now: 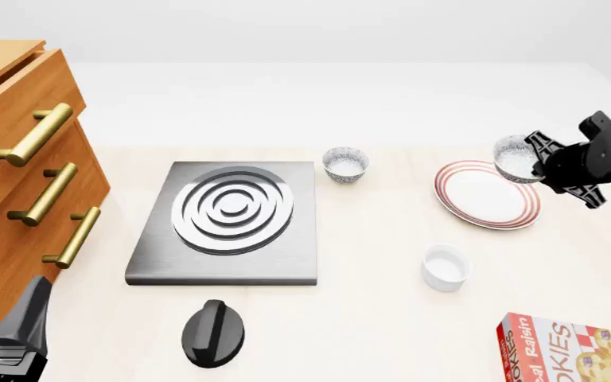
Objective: Pick the akita bowl next to the cookies box and place it on the plate.
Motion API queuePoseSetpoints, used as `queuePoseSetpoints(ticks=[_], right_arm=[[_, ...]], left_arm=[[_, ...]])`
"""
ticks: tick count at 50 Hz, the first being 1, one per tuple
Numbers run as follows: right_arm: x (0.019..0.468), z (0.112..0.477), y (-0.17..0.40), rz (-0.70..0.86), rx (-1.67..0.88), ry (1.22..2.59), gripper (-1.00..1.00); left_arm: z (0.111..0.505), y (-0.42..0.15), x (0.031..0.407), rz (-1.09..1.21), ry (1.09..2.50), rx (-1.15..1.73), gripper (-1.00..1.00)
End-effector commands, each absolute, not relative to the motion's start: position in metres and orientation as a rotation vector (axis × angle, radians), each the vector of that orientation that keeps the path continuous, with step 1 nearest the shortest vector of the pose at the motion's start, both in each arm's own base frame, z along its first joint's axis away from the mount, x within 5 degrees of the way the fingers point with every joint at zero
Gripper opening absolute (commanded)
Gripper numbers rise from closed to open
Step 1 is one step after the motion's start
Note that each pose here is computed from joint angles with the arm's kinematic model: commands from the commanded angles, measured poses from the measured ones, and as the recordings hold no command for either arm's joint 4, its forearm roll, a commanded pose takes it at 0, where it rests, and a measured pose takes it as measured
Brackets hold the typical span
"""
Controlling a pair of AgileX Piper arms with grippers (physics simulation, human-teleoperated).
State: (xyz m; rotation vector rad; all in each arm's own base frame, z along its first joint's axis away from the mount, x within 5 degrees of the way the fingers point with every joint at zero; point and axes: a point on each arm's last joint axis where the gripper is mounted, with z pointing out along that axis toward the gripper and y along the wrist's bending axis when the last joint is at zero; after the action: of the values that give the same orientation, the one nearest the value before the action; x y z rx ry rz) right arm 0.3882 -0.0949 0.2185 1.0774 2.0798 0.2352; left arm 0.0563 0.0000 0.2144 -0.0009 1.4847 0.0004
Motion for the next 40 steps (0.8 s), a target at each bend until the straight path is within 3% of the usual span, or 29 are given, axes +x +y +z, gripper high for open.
queuePoseSetpoints(ticks=[1,40], right_arm=[[0.395,0.199,-0.087,0.266,1.088,2.076,-1.00],[0.426,0.157,-0.080,0.286,1.090,2.099,-1.00]], left_arm=[[0.214,0.000,0.056,0.000,1.485,-0.001,1.00],[0.214,0.000,0.056,0.000,1.485,-0.001,1.00]])
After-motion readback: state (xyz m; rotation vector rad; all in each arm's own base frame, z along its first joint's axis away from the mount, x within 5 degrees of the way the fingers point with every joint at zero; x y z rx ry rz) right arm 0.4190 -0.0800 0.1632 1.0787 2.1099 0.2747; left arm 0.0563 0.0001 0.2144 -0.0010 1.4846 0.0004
